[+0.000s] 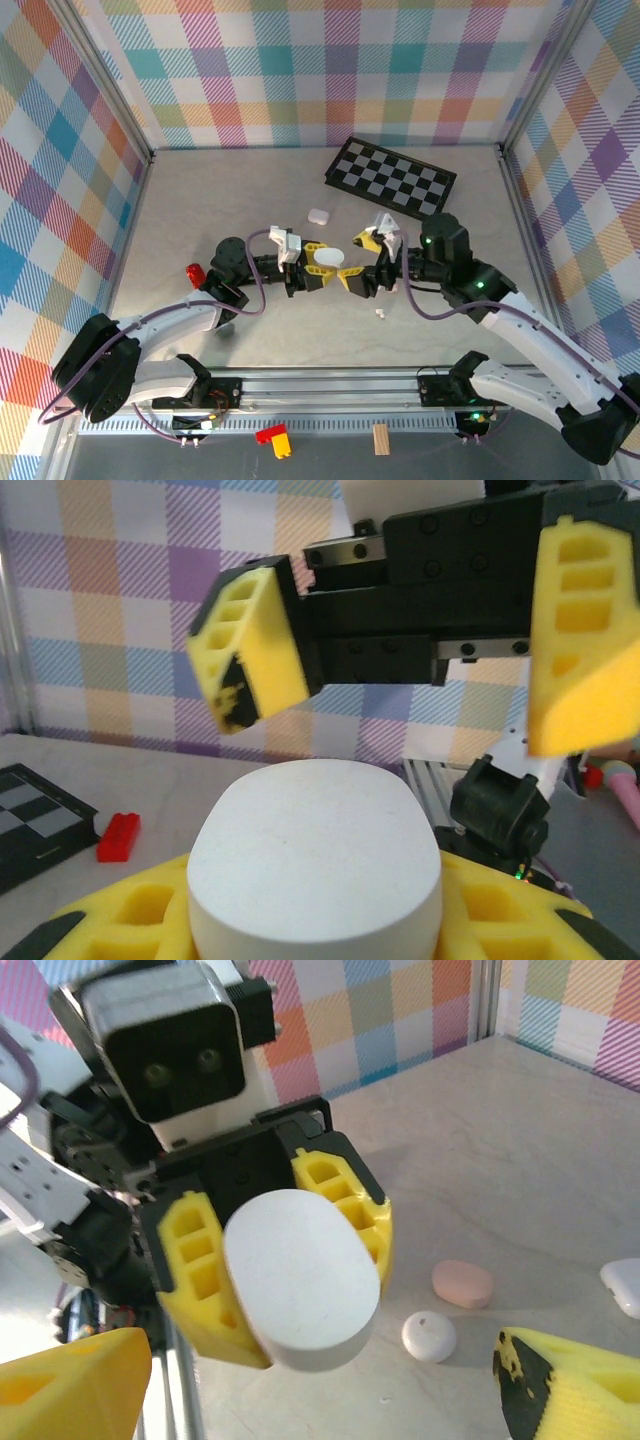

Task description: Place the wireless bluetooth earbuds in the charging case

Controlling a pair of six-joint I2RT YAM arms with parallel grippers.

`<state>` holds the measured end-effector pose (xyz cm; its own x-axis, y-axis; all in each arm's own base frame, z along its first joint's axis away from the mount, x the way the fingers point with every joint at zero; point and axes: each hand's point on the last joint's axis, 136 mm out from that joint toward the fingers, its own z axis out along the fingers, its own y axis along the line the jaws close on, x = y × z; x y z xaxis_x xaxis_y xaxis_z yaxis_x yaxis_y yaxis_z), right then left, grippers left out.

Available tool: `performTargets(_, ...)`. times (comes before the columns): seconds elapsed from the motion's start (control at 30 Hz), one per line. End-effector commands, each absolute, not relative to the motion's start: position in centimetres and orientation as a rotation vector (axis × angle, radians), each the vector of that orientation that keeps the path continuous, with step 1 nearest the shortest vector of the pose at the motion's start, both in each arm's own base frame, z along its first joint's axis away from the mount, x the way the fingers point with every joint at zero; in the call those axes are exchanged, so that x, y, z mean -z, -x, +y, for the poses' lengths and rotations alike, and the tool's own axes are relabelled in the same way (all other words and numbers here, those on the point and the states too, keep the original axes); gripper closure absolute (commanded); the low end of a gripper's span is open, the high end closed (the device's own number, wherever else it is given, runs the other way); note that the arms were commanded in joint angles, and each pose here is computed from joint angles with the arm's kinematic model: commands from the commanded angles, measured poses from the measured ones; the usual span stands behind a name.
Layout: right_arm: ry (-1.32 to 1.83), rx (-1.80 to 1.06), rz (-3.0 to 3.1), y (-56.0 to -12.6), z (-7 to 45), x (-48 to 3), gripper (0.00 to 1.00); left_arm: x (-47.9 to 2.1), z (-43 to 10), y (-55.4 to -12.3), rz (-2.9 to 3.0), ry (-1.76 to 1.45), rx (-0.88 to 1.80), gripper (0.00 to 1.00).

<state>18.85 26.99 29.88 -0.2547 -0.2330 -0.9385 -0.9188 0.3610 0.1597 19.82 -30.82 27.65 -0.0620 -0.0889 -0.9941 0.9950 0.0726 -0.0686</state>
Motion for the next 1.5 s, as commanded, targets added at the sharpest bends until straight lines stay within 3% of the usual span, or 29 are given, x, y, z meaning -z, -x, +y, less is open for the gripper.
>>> performTargets(0.0,1.073,-0.826,1.687,-20.2,27.6,-29.5,0.12,-28.8,-30.8,-18.8,1.185,-1.104,1.276,0.72)
performTargets(0.6,0.807,-0.745,1.716,-23.2,26.1,-31.4,0.23,-28.2,-30.7,-18.3,1.179,-1.128,1.287,0.71)
performTargets(1.03,0.975,-0.803,1.661,-21.8,27.7,-30.7,0.21,-29.3,-30.7,-17.2,1.142,-1.164,1.342,0.71)
performTargets(1.47,0.959,-0.924,1.763,-22.4,28.6,-29.8,0.54,-29.3,-30.6,-16.7,1.108,-1.198,1.349,0.71)
